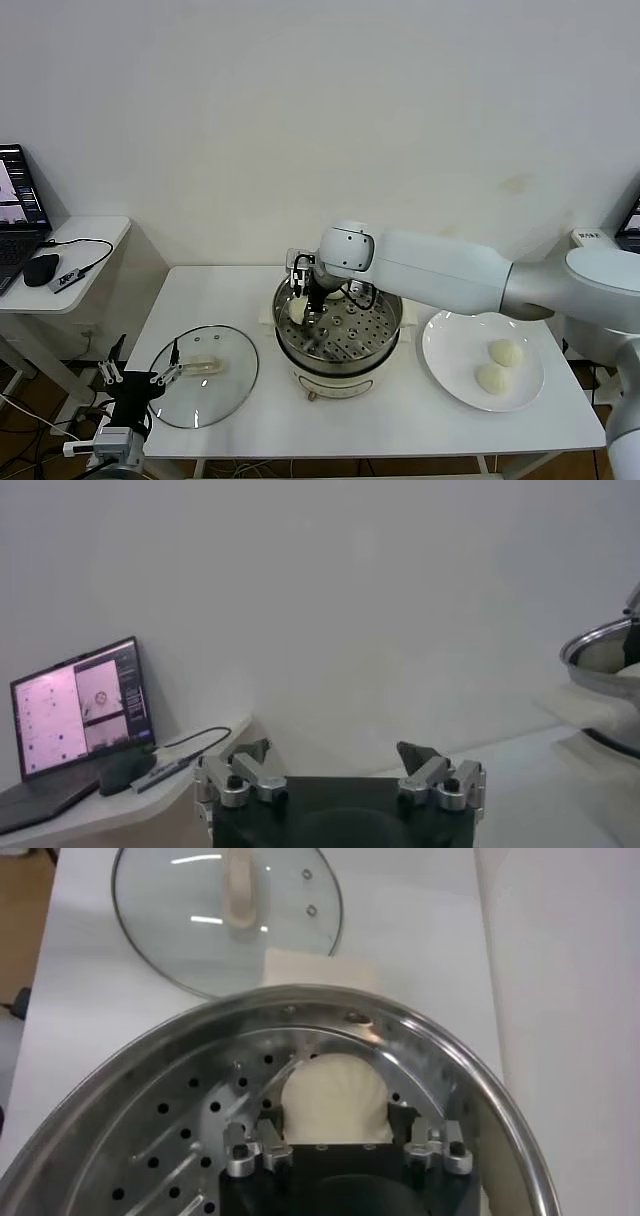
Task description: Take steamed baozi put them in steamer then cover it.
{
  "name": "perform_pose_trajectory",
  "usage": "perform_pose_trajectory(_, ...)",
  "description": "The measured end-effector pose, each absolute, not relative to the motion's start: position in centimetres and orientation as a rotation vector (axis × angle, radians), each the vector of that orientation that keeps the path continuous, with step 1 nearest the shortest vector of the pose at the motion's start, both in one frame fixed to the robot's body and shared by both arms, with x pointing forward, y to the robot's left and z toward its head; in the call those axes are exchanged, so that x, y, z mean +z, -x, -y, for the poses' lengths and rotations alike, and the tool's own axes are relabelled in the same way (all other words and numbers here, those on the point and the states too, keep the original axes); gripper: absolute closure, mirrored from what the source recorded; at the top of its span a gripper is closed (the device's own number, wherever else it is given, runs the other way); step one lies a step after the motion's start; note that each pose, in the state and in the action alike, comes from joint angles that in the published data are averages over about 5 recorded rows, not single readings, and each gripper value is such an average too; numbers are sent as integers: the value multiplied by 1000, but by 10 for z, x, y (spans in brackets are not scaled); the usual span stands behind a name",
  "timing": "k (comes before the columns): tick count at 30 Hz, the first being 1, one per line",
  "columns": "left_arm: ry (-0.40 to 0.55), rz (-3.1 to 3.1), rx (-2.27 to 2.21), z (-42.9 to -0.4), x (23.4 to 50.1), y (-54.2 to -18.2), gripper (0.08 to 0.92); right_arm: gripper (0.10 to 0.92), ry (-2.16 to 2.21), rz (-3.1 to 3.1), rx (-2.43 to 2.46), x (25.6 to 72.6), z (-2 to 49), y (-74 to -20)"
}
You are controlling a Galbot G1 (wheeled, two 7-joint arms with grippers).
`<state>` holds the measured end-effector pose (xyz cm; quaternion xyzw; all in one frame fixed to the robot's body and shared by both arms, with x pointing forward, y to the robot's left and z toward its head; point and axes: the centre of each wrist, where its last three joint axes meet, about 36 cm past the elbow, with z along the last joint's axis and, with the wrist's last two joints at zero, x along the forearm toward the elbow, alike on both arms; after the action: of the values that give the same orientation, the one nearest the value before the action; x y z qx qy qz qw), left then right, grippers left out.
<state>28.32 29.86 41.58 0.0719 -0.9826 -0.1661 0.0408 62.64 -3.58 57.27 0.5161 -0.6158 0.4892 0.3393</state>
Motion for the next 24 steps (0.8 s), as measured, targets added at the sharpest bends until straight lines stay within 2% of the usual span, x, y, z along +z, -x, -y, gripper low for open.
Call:
perform_pose_trajectory(4, -220, 3010, -510, -299, 416, -283, 177, 203, -1351, 1587, 1281, 580, 42, -626)
perform_pose_trajectory(12, -212, 3019, -510, -297, 419, -283, 177, 200, -1380, 1538, 1332, 616, 75, -627)
perform_pose_trajectory(24, -183, 3025, -515, -292, 423, -280, 177, 200, -1415, 1475, 1422, 663, 186, -610)
